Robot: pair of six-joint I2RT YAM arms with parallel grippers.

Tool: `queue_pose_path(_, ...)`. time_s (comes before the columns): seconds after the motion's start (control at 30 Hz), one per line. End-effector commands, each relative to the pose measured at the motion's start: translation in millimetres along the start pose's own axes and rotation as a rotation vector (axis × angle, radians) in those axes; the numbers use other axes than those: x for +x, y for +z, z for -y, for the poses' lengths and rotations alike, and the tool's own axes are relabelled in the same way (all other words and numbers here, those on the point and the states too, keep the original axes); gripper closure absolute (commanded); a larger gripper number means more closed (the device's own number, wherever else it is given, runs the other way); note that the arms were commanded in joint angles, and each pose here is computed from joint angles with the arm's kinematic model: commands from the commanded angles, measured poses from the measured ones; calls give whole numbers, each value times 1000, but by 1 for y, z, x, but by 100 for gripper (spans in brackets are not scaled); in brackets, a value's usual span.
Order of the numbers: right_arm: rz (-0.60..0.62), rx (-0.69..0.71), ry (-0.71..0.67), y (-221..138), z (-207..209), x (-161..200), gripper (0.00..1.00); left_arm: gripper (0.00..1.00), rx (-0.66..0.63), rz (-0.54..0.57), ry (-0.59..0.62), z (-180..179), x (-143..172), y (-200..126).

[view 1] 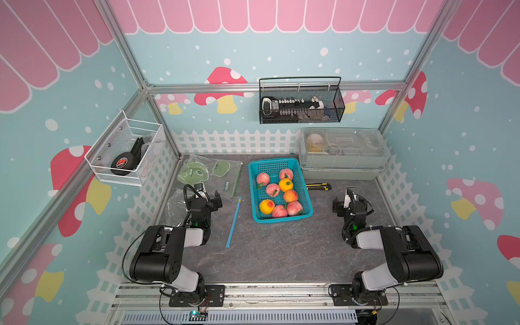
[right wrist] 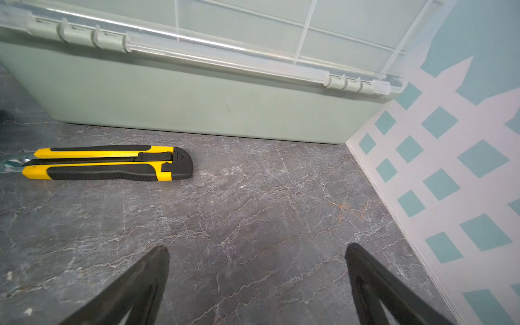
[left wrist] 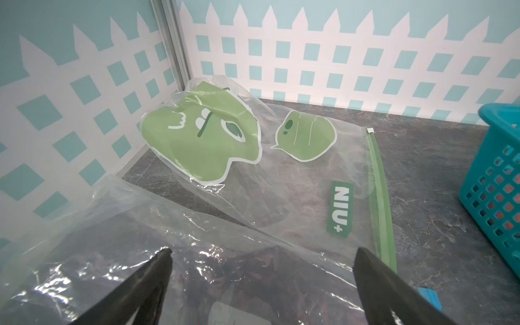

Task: Place the peach in a zip-top bag and seal the zipper
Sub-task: Pick up the zipper food storage bag at the corner of the board.

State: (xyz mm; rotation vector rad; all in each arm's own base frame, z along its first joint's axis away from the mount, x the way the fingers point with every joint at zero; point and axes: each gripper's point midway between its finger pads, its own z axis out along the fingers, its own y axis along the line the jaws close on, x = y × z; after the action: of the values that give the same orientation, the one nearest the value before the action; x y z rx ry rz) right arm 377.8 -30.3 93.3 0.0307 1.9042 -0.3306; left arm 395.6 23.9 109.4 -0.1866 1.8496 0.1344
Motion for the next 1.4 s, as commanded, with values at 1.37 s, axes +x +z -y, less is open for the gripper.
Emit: queue_pose_path(1.37, -106, 193, 137, -26, 46, -29, 1, 3, -134, -359, 236, 60, -67, 15)
